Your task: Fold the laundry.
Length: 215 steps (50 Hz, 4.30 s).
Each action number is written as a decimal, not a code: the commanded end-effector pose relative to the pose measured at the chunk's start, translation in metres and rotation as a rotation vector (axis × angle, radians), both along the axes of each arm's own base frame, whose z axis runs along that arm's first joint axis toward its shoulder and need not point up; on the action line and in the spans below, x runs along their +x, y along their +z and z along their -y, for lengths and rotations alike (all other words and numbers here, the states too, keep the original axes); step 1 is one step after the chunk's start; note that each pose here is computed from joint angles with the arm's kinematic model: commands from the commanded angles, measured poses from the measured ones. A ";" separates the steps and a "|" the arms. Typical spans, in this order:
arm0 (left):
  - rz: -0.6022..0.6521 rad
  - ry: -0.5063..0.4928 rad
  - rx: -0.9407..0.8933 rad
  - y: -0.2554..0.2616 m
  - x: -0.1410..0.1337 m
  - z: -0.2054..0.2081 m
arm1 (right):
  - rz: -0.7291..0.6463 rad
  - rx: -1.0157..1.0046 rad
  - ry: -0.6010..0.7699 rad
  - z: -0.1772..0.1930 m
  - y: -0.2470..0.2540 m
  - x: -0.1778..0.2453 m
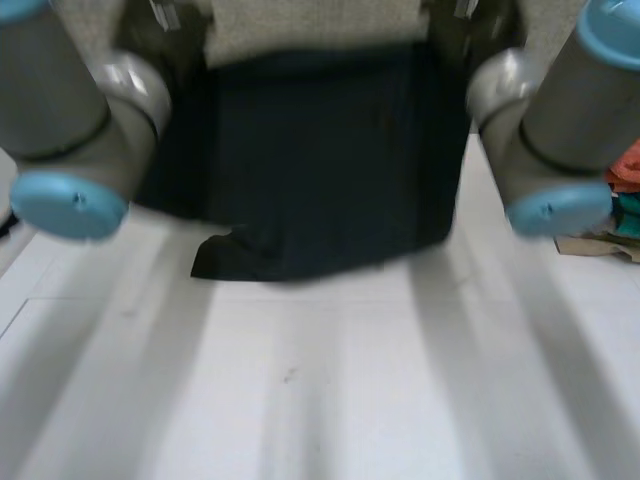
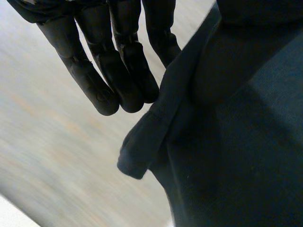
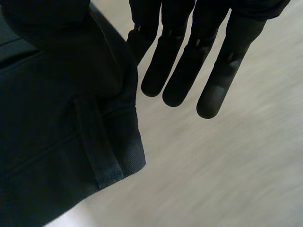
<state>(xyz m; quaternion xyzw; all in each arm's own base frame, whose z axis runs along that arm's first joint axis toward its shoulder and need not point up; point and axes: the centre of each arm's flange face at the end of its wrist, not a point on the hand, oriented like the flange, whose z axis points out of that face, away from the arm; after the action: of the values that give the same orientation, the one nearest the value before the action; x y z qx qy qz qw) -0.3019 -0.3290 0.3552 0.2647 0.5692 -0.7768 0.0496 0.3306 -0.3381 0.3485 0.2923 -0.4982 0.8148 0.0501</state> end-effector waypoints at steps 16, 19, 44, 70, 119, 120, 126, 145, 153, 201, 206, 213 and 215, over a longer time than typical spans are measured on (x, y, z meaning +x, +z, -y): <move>-0.076 0.038 0.052 -0.041 0.016 -0.017 | 0.139 -0.022 0.160 0.012 -0.038 0.015; -0.034 0.025 0.152 -0.081 0.012 -0.022 | 0.079 0.085 0.160 0.012 -0.083 0.013; 0.265 -0.065 0.794 -0.170 0.031 -0.174 | -0.706 0.751 0.189 -0.121 -0.156 -0.086; 0.333 -0.115 0.505 -0.158 0.026 -0.009 | -0.663 0.813 0.197 -0.151 -0.187 -0.086; 0.432 0.161 0.449 -0.186 0.013 0.029 | -0.629 0.784 0.181 -0.160 -0.188 -0.081; 0.407 0.173 0.432 -0.174 0.016 0.027 | -0.627 0.780 0.182 -0.159 -0.187 -0.080; 0.309 0.186 0.404 -0.136 0.032 0.011 | -0.587 0.737 0.184 -0.154 -0.174 -0.075; 0.159 -0.005 0.661 -0.134 0.040 -0.143 | -0.286 0.653 0.105 -0.083 -0.132 -0.026; 0.166 0.009 0.844 -0.139 0.042 -0.190 | -0.248 0.749 -0.020 -0.066 -0.143 -0.030; 0.170 -0.091 0.955 -0.186 -0.001 -0.192 | -0.219 0.792 -0.030 -0.064 -0.143 -0.050; 0.175 -0.109 0.944 -0.193 -0.009 -0.195 | -0.214 0.790 -0.043 -0.063 -0.139 -0.054; 0.203 -0.061 0.966 -0.173 0.011 -0.194 | -0.372 0.855 -0.015 -0.084 -0.132 -0.075; 0.251 -0.092 0.986 -0.164 0.018 -0.202 | -0.509 0.877 0.047 -0.097 -0.133 -0.083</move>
<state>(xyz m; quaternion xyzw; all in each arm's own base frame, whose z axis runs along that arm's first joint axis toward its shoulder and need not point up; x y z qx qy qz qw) -0.3042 -0.1358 0.1694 0.3474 0.8429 -0.4070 -0.0573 0.2658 -0.2677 0.2140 0.3816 -0.7749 0.5038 0.0108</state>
